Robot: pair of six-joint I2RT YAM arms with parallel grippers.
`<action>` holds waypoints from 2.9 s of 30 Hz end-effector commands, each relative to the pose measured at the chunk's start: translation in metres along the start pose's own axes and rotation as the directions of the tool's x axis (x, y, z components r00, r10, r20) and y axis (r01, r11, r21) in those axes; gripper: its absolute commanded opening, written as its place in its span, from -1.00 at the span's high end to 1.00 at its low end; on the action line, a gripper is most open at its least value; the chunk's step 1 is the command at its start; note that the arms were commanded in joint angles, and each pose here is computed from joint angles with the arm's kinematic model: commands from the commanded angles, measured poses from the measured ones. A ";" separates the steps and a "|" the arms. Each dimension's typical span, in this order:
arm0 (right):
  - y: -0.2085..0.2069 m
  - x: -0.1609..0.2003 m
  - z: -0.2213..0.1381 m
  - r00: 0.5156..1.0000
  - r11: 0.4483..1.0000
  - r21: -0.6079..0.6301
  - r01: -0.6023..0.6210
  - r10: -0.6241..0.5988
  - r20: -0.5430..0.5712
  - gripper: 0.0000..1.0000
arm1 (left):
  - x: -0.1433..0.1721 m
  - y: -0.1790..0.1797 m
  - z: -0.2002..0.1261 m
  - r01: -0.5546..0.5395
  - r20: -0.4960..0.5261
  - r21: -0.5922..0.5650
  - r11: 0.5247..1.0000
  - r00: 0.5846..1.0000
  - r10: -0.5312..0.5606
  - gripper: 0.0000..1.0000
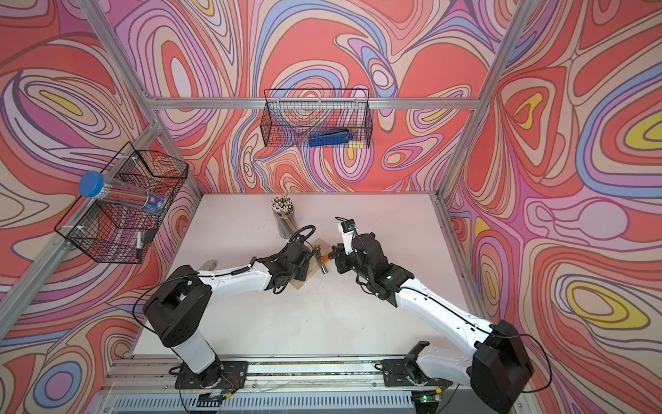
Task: Use a claw hammer to pull out a nail
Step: Remove the nail from the mounting plate.
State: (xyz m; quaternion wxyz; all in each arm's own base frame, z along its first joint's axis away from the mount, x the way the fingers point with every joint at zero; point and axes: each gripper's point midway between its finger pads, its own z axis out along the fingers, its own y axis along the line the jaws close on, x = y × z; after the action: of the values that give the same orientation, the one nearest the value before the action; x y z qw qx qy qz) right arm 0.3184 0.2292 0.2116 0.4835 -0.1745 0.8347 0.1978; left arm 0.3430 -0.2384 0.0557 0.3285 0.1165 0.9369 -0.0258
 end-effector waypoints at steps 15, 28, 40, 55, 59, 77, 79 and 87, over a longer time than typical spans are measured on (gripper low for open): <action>-0.036 0.085 0.011 0.983 0.989 0.150 0.008 0.020 -0.185 1.00 | 0.098 0.011 0.015 -0.113 -0.311 -0.010 0.994 0.945 0.104 0.02; -0.033 0.086 0.004 0.991 0.993 0.116 0.022 -0.006 -0.136 1.00 | 0.096 0.010 0.015 -0.108 -0.308 -0.008 0.994 0.946 0.100 0.03; -0.038 0.090 0.004 0.995 0.989 0.135 -0.055 0.065 -0.075 1.00 | 0.101 0.010 0.015 -0.097 -0.318 -0.009 0.995 0.944 0.089 0.03; -0.046 0.078 -0.010 0.998 0.983 0.171 -0.059 0.060 -0.002 1.00 | 0.104 0.012 0.015 -0.097 -0.326 -0.017 0.995 0.941 0.086 0.03; -0.044 0.070 -0.011 0.998 0.984 0.163 -0.066 0.063 0.025 1.00 | 0.105 0.013 0.015 -0.097 -0.328 -0.020 0.995 0.941 0.085 0.02; -0.058 -0.020 -0.052 0.949 0.961 0.213 -0.179 0.112 0.294 1.00 | 0.108 0.013 0.016 -0.093 -0.331 -0.018 0.996 0.940 0.082 0.03; -0.058 -0.028 -0.058 0.946 0.960 0.214 -0.180 0.109 0.306 1.00 | 0.107 0.014 0.014 -0.093 -0.327 -0.021 0.995 0.942 0.081 0.03; -0.052 -0.067 -0.071 0.959 0.966 0.241 -0.097 0.025 0.282 1.00 | 0.076 0.009 0.000 -0.100 -0.262 -0.008 0.995 0.960 0.094 0.00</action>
State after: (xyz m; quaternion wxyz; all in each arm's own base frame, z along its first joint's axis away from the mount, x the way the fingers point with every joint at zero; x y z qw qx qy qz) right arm 0.3144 0.1532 0.2362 0.5529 -0.0619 0.8228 0.1162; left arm 0.3440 -0.2385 0.0563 0.3349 0.1048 0.9359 -0.0294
